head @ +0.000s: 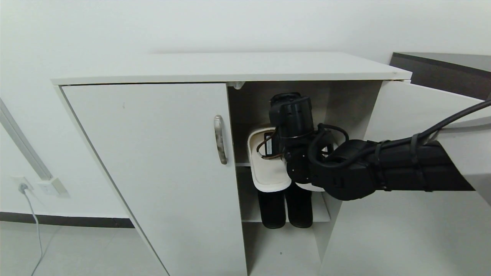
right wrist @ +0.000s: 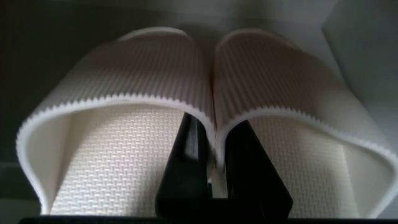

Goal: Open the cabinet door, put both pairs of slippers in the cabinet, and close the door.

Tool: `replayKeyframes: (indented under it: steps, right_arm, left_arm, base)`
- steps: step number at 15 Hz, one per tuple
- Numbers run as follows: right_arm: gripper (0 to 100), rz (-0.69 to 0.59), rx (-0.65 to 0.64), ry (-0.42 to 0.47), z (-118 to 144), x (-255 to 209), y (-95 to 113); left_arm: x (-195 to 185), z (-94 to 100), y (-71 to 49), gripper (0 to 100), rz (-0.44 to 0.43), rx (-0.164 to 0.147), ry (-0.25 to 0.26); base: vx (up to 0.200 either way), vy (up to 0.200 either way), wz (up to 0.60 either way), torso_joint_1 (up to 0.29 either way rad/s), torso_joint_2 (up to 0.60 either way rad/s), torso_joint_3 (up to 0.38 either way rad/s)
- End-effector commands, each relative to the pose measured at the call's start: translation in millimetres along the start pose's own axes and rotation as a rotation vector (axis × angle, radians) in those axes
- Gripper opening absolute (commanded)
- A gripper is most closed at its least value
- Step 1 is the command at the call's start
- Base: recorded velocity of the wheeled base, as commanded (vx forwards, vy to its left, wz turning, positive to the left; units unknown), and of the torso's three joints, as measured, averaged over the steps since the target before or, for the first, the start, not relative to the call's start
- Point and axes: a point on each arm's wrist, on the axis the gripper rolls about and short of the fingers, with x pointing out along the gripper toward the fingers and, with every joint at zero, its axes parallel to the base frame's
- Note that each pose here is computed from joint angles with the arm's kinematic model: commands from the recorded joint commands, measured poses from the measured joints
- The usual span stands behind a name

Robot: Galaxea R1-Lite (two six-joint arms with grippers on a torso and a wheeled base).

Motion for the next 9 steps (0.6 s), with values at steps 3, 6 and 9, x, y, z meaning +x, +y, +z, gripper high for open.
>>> replayKeyframes:
  steps: [3, 6, 9]
  right_arm:
    - [0, -0.031, -0.002, 0.012, -2.6, 29.1, 4.4]
    - [0, -0.046, 0.008, 0.004, -2.4, 39.6, 2.1]
    - [0, -0.065, 0.028, -0.015, 1.4, 52.2, -0.1]
  left_arm:
    - [0.2, -0.4, 0.0, 0, 0.001, -0.003, 0.003]
    - [0.1, 0.2, 0.0, 0, 0.001, -0.003, 0.000]
    - [0.2, -0.3, 0.0, 0, 0.001, 0.002, 0.002]
  base:
    - [0.000, 0.000, 0.00, 0.000, 0.00, 0.000]
    - [0.000, 0.000, 0.00, 0.000, 0.00, 0.000]
    - [0.000, 0.000, 0.00, 0.000, 0.00, 0.000]
